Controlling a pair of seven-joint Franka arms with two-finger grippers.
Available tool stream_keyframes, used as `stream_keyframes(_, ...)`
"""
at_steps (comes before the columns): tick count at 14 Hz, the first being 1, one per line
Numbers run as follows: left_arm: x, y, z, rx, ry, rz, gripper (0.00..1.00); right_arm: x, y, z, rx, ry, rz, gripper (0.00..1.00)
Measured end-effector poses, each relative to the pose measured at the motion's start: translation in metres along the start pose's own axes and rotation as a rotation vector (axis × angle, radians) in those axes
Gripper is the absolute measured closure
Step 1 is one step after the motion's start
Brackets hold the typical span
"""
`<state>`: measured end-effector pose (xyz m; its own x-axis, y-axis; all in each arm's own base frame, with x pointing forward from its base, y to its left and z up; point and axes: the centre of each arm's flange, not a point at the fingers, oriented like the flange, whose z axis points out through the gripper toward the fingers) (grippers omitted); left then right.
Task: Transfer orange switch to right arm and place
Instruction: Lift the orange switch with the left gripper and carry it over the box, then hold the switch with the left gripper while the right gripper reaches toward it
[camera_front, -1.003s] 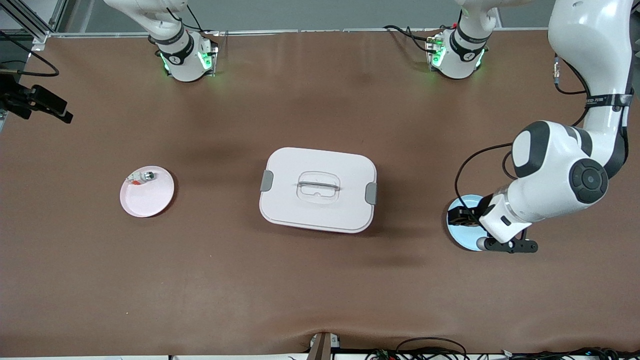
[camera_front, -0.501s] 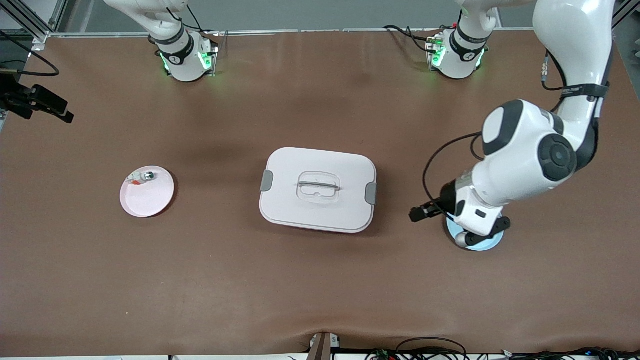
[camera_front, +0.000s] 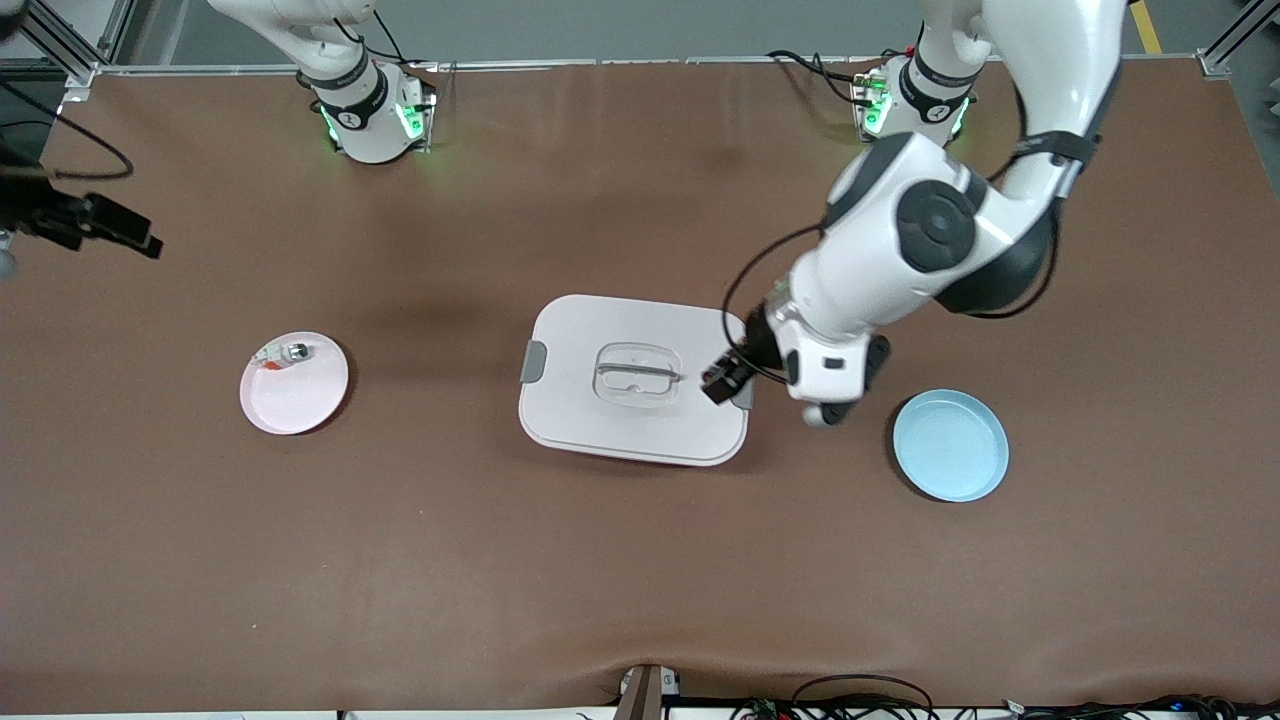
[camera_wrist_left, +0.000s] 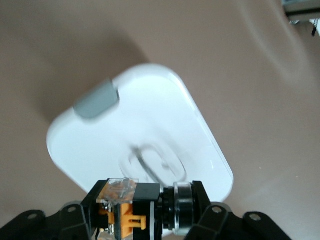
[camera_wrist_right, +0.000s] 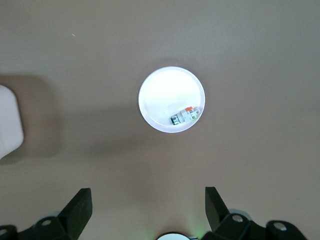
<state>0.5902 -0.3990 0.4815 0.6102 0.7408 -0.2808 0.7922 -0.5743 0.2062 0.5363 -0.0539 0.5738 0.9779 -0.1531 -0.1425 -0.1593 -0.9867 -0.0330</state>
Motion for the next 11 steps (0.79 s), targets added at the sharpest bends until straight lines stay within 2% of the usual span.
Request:
stream_keyframes(2,-0.035,0.009,-0.003,-0.041,-0.012,-0.091,0.27,0.02,0.017,0.025,0.032,-0.04,0.03,0.0)
stream_keyframes(7,-0.102,0.028,0.0,-0.169,-0.081,-0.268,0.27,0.03,0.022,0.042,0.047,-0.079,0.031,0.0)
stream_keyframes(9,-0.112,0.031,0.008,-0.188,-0.105,-0.325,0.27,0.032,0.016,0.046,0.099,-0.085,0.021,0.0)
stream_keyframes(11,-0.117,0.033,0.02,-0.185,-0.132,-0.394,0.27,0.033,0.002,0.049,0.203,-0.097,0.008,0.0)
